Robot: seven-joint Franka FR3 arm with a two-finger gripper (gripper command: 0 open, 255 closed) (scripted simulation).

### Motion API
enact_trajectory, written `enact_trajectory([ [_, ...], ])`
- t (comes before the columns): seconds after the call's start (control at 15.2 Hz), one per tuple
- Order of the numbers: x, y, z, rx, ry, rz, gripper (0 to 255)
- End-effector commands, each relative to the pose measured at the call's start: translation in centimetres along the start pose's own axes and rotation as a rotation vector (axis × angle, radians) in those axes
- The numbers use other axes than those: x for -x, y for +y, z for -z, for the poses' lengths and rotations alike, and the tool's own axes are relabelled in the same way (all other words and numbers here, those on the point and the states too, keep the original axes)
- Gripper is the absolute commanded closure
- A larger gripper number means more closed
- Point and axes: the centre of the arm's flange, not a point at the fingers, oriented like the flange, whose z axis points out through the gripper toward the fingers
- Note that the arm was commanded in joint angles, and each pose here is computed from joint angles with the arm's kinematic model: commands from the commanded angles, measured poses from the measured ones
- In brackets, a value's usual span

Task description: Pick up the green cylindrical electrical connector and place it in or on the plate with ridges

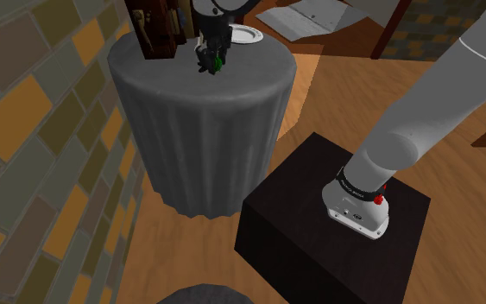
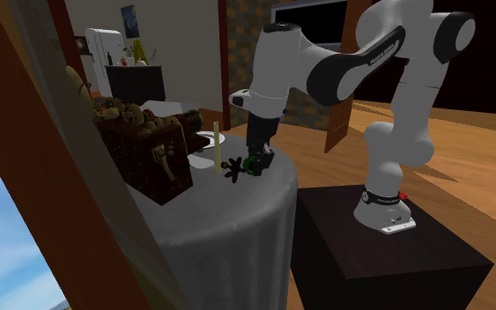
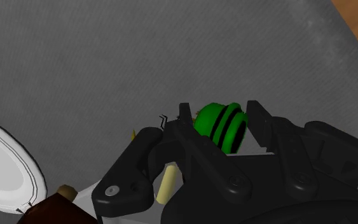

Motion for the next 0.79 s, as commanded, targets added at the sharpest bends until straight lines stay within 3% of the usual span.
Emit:
enact_trajectory([
  [0.0, 0.0, 0.2, 1.1, 0.0, 0.0, 0.0, 255],
  [0.73, -0.4, 1.4, 6.7, 0.0, 0.0, 0.0, 255],
])
